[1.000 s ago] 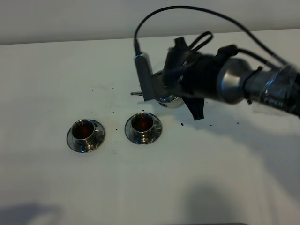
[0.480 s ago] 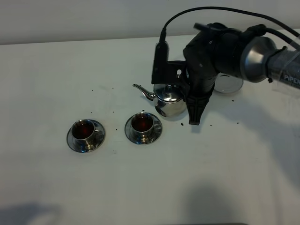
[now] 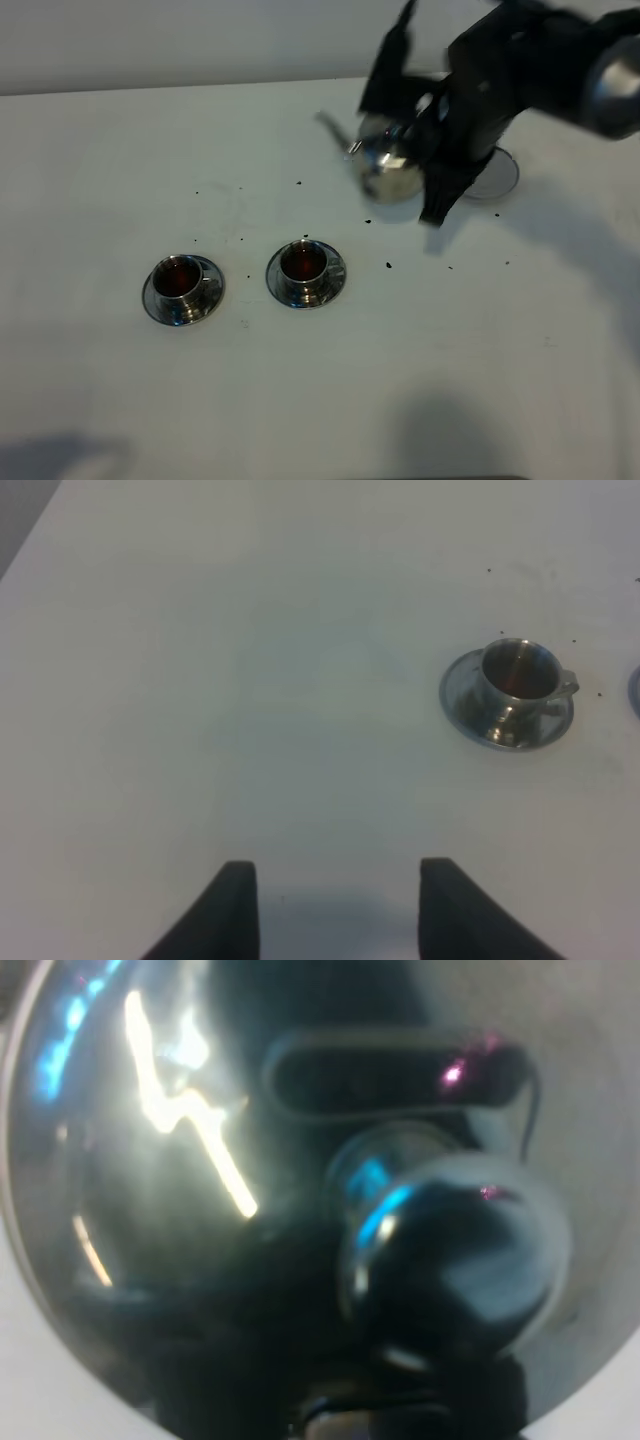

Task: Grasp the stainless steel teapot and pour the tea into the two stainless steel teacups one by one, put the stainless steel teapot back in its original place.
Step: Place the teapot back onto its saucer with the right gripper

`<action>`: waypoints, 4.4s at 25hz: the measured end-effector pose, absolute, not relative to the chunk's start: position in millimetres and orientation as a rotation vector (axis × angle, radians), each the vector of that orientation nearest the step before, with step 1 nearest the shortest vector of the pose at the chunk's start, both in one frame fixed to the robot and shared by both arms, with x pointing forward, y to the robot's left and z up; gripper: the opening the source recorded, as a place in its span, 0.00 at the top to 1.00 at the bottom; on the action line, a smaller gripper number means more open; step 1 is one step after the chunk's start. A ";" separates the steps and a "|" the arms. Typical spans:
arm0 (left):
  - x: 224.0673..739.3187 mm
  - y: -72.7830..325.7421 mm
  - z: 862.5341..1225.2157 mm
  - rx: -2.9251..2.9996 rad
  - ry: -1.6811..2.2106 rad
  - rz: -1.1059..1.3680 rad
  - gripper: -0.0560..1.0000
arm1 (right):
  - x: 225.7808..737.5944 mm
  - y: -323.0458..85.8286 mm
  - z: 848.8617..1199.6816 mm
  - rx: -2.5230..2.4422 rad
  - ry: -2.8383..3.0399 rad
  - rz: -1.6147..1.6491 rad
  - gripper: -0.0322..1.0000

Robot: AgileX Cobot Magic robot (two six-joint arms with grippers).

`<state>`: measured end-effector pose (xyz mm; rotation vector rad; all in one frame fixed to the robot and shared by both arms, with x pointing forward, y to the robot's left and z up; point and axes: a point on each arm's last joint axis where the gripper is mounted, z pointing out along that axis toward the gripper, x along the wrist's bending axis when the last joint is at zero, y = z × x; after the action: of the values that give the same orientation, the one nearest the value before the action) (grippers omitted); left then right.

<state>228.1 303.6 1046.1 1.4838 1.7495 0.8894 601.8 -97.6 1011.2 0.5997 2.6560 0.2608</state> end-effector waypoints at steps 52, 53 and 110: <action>228.1 303.6 1046.1 1.485 1.749 0.890 0.56 | 687.3 -169.0 940.7 1.793 2.395 0.135 0.80; 228.1 303.6 1046.1 1.485 1.749 0.890 0.56 | 686.6 -168.6 937.9 1.790 2.396 0.137 0.80; 228.1 303.6 1046.0 1.487 1.748 0.891 0.56 | 690.7 -167.0 928.2 1.753 2.360 0.138 0.66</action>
<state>228.1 303.6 1046.0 1.4869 1.7479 0.8908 690.7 -167.0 928.2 1.7532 2.3599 0.1376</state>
